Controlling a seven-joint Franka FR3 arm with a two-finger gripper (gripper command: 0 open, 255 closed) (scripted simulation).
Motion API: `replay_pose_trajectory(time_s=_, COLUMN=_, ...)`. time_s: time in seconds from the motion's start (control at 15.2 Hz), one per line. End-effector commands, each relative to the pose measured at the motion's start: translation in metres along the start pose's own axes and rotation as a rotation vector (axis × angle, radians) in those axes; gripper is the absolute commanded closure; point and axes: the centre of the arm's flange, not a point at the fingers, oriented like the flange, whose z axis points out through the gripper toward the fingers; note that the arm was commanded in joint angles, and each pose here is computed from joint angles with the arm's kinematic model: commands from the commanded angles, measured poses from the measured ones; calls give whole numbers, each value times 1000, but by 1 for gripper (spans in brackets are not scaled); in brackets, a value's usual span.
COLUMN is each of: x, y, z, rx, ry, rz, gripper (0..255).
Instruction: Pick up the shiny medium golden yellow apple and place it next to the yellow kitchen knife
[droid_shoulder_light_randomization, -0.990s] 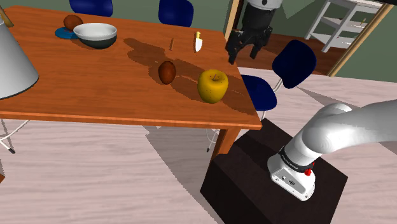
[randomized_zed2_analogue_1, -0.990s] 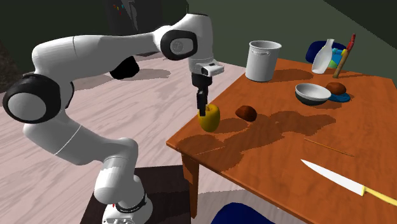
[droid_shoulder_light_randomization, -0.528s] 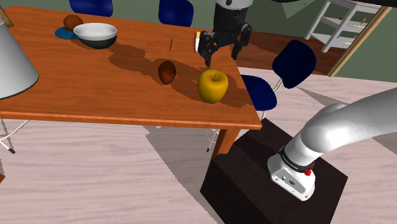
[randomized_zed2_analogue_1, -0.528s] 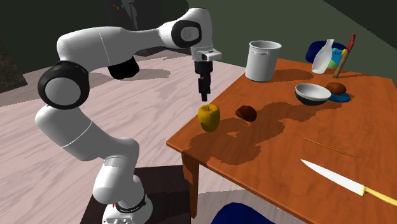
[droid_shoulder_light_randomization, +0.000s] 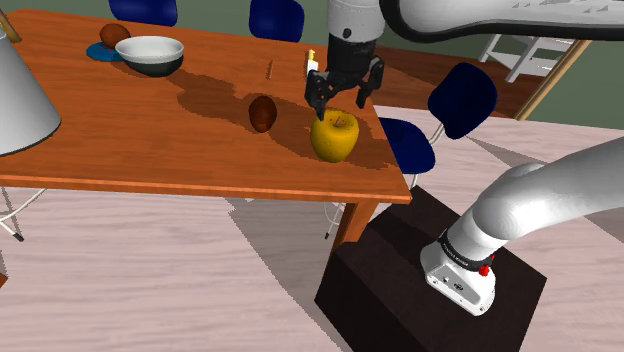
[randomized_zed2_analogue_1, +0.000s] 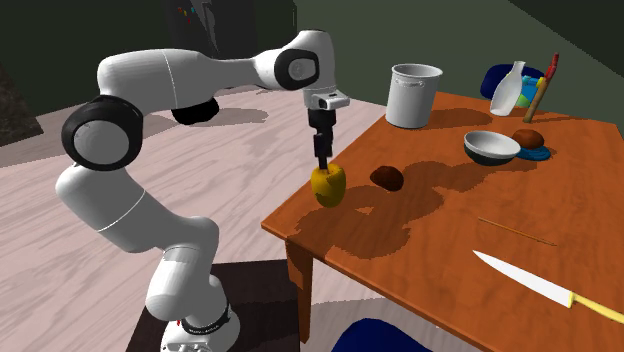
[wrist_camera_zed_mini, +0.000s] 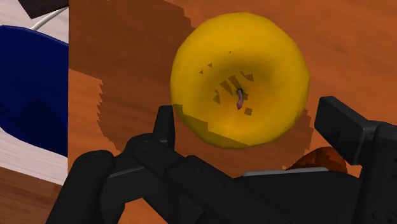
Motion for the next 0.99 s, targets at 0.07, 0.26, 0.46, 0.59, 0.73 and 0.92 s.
replay_pose_trajectory(time_s=0.07, x=0, y=0, z=4, rx=0, ry=1, rz=0, gripper=0)
replay_pose_trajectory(time_s=0.26, x=0, y=0, z=4, rx=0, ry=1, rz=0, gripper=0)
replay_pose_trajectory(time_s=0.46, x=0, y=0, z=4, rx=0, ry=1, rz=0, gripper=255)
replay_pose_trajectory(time_s=0.59, x=0, y=0, z=4, rx=0, ry=1, rz=0, gripper=255)
replay_pose_trajectory(time_s=0.73, x=0, y=0, z=4, rx=0, ry=1, rz=0, gripper=255)
replay_pose_trajectory(time_s=0.92, x=0, y=0, z=4, rx=0, ry=1, rz=0, gripper=255)
